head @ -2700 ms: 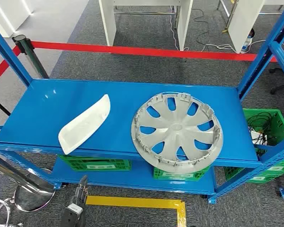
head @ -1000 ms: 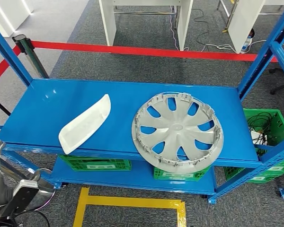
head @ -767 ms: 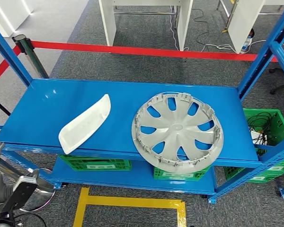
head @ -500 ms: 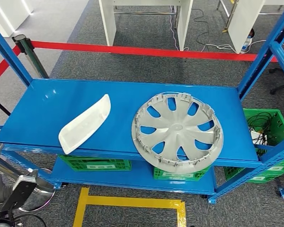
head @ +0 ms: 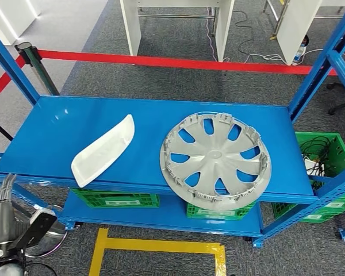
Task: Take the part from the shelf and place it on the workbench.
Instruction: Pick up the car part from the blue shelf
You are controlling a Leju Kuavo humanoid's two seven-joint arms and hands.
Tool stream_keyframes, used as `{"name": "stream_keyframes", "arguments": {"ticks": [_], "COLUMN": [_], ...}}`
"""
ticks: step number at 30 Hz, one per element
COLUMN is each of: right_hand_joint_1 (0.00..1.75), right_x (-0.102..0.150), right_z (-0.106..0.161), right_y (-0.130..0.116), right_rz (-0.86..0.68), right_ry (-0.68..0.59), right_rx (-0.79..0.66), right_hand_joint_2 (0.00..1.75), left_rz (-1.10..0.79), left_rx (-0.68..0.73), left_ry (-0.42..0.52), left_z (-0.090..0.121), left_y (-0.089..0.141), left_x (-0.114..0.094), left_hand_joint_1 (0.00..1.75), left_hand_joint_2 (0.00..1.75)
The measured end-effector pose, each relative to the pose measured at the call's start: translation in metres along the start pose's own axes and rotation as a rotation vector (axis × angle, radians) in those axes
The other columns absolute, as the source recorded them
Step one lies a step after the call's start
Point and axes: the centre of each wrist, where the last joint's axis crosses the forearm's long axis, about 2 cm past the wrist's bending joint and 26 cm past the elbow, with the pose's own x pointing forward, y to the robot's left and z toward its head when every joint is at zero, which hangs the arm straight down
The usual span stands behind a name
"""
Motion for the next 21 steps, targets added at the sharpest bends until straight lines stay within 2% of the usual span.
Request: {"name": "stream_keyframes", "arguments": {"ticks": [7,21], "right_hand_joint_1": [0.0,0.0], "right_x": [-0.001,-0.002], "right_z": [0.0,-0.001], "right_y": [-0.006,-0.01], "right_rz": [0.03,0.039], "right_ry": [0.007,0.009], "right_rx": [-0.003,-0.007], "right_hand_joint_2": [0.0,0.0], "left_rz": [-0.121,-0.137], "left_rx": [-0.054,-0.098], "left_ry": [-0.021,-0.03], "left_z": [-0.011,-0.014], "left_y": [-0.014,-0.023], "left_x": [-0.004,-0.007], "left_hand_joint_1": [0.0,0.0], "left_hand_joint_2": [1.75,1.75]}}
